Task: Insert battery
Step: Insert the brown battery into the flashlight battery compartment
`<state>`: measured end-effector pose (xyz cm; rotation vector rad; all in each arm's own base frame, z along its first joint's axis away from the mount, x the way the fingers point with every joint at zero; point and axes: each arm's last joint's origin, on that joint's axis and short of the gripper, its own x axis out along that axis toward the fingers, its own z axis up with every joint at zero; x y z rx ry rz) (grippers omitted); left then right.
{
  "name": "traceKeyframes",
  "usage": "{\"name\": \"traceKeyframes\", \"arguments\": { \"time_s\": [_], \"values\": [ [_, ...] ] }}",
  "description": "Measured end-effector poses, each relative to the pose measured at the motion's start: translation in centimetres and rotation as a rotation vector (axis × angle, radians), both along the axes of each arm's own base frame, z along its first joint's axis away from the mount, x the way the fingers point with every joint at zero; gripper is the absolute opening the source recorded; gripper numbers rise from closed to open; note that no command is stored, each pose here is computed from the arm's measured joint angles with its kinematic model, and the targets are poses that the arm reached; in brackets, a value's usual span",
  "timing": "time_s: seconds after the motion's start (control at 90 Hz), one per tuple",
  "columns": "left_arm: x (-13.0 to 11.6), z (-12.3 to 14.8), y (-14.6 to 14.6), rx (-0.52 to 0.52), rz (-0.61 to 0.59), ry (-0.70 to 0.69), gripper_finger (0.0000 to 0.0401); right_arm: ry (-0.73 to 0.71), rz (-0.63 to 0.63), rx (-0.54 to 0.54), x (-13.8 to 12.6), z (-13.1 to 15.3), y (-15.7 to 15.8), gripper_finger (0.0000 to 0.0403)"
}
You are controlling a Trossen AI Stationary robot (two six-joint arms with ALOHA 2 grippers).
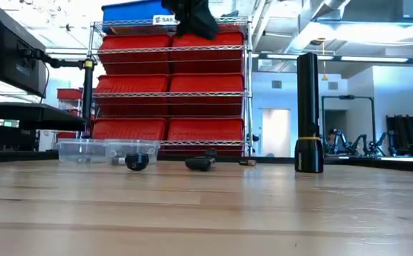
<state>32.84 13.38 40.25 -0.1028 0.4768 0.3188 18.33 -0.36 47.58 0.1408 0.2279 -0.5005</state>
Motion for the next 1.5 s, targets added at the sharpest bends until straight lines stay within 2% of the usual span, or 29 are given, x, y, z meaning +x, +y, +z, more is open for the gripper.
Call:
{"name": "traceKeyframes", "arguments": {
  "time_s": [0.3, 0.489, 0.656, 0.822, 1.011, 1.1, 1.222, 1.411, 1.5],
  "values": [
    [-1.0, -0.6, 0.4, 0.038, -0.030, 0.119, 0.0138, 0.039, -0.161, 0.054, 1.1, -0.9, -3.0, 0.0211],
    [-1.7, -1.7, 0.1, 0.039, -0.077, 0.261, 0.0138, 0.072, -0.198, 0.140, 2.7, -2.1, -5.7, 0.0211],
    [-2.3, -2.4, -0.2, 0.038, -0.117, 0.361, 0.0138, 0.141, -0.247, 0.244, 5.0, -4.4, -9.7, 0.0211],
    [-3.1, -3.1, -0.5, -0.003, -0.140, 0.473, 0.0138, 0.274, -0.272, 0.337, 8.0, -8.3, -14.4, 0.0211],
    [-3.9, -3.7, -0.8, -0.040, -0.140, 0.568, 0.0138, 0.480, -0.271, 0.416, 11.0, -14.3, -18.7, 0.0211],
    [-4.5, -3.7, -0.6, -0.052, -0.102, 0.605, 0.0138, 0.561, -0.284, 0.477, 12.1, -17.1, -19.9, 0.0211],
    [-5.4, -3.4, -0.2, -0.081, -0.053, 0.621, 0.0138, 0.650, -0.231, 0.573, 13.5, -21.2, -21.1, 0.0211],
    [-6.9, -2.3, 0.2, -0.102, 0.011, 0.579, 0.0138, 0.792, -0.204, 0.664, 14.8, -26.9, -22.5, 0.0211],
    [-7.5, -1.8, 0.2, -0.104, 0.032, 0.557, 0.0138, 0.827, -0.177, 0.704, 15.1, -28.7, -22.9, 0.0211]
  ]
}}
